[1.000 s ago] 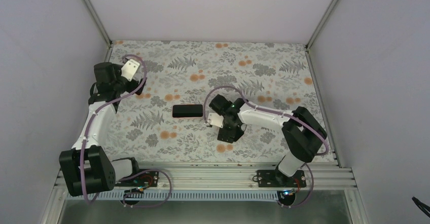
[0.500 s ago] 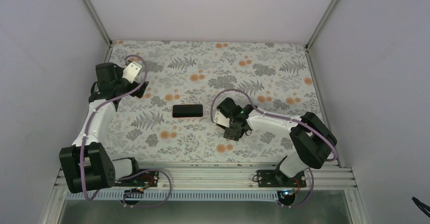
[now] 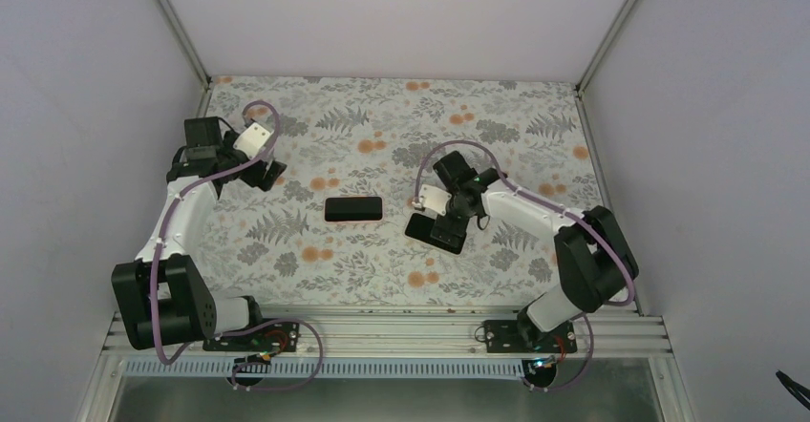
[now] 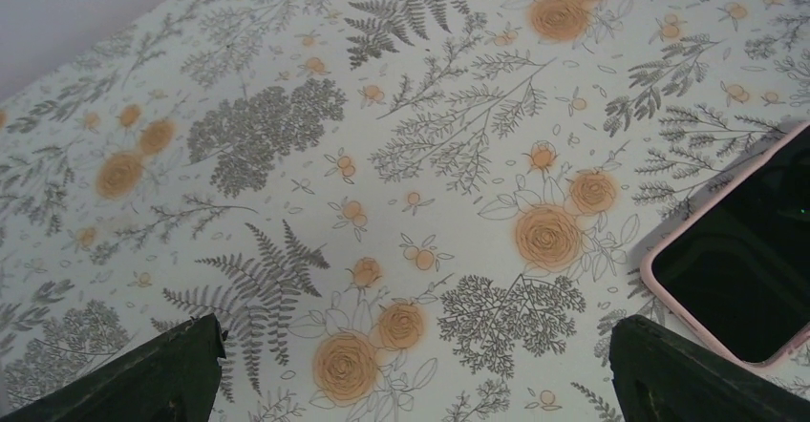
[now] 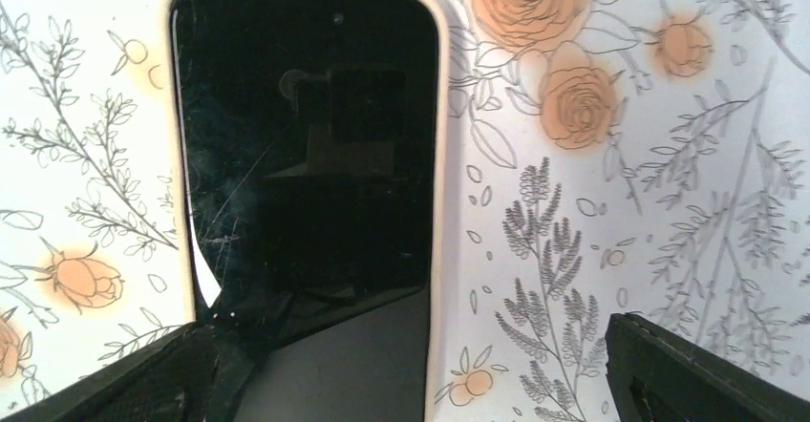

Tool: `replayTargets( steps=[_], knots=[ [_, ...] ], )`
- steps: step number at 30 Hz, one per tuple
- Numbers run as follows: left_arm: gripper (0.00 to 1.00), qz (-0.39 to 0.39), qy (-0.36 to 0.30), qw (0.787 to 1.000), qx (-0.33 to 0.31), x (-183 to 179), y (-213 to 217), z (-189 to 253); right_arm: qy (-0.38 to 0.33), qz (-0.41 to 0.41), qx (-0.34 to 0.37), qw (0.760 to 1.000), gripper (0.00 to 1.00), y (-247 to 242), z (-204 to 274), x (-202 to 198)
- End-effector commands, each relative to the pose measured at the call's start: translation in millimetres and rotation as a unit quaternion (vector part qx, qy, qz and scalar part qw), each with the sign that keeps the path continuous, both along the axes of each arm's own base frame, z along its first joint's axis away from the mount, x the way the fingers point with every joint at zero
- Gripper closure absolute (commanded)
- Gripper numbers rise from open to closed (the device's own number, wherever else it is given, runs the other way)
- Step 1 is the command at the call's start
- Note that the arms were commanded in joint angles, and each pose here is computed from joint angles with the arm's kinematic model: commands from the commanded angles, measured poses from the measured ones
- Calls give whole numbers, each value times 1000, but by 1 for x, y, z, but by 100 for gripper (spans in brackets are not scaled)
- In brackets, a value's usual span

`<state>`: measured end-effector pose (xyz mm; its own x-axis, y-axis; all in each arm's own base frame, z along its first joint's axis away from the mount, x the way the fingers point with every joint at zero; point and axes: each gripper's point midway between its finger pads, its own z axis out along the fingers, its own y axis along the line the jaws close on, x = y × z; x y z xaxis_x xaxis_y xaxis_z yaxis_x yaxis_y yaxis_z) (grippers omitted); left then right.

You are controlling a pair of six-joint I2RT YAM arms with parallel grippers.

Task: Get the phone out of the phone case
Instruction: Pick up the phone at the center of the board.

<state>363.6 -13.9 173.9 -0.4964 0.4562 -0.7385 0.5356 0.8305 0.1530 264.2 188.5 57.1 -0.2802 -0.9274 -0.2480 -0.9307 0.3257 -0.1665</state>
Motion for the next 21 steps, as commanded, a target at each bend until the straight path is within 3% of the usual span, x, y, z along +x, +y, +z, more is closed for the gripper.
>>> replayTargets(
  steps=[1,7,21],
  knots=[
    [0,-25,6,1000,-3,-6,-8,3,50,31,4,998,0,2,-6,-13],
    [0,-28,8,1000,-1,-10,-9,4,117,30,41,992,0,15,-1,-29],
    [0,-20,14,1000,4,-7,-5,-6,142,-7,31,989,0,6,-28,-26]
  ],
)
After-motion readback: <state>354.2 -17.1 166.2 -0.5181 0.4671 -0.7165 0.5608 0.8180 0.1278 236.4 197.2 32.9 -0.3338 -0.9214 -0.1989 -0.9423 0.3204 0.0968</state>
